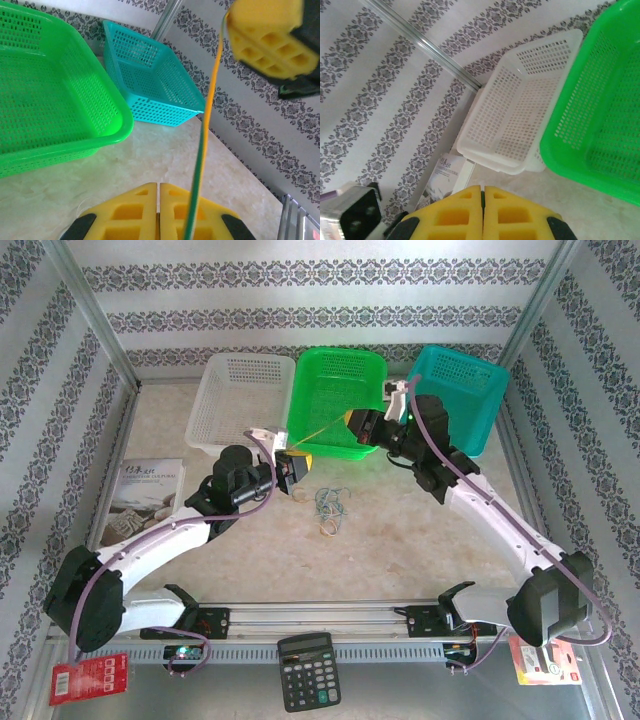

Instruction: Untangle the cables

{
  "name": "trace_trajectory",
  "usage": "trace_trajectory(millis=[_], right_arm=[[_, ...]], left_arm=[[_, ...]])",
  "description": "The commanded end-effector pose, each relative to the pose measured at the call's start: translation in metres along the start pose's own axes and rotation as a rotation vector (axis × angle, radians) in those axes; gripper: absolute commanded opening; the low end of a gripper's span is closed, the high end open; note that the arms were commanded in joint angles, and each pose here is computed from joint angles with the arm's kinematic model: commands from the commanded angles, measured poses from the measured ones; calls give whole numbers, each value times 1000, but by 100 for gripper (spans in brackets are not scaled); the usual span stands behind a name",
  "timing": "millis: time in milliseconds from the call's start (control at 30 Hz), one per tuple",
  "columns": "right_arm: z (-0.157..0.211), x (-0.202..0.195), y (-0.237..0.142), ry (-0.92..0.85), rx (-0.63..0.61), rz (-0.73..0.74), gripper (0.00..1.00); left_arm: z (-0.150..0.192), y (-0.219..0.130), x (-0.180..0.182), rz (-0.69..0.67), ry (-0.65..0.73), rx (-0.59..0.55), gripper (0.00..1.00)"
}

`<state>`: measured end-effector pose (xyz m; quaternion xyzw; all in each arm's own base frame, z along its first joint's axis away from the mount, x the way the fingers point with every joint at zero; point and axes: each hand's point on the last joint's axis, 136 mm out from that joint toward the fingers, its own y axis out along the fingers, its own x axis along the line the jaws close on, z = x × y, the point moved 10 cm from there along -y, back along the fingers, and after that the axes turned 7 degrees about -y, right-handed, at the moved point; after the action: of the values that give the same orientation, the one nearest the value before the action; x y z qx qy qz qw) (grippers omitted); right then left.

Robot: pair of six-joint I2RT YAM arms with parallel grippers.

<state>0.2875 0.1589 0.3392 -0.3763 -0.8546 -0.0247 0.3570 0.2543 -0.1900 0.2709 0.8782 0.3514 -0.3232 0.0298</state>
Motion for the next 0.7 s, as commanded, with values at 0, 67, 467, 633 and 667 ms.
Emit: trace_trajectory(millis=[0,67,467,633,667], right_arm=[[3,-7,6,14,-41,0,15],[12,-10,11,19,-19,-3,30],[47,-24,5,50,24,24,60],[60,-29,-8,41,36,50,60],[63,-30,-10,37,41,57,60]], left_arm=[[-26,-6,-6,-45,-22,-102,0],[-38,-7,-2,-111,-35,-130,0],[-128,-9,87,-417,-144,-218,0],[-150,0,128,-546,-118,-185,0],[-152,3,134,-571,-110,-173,0]])
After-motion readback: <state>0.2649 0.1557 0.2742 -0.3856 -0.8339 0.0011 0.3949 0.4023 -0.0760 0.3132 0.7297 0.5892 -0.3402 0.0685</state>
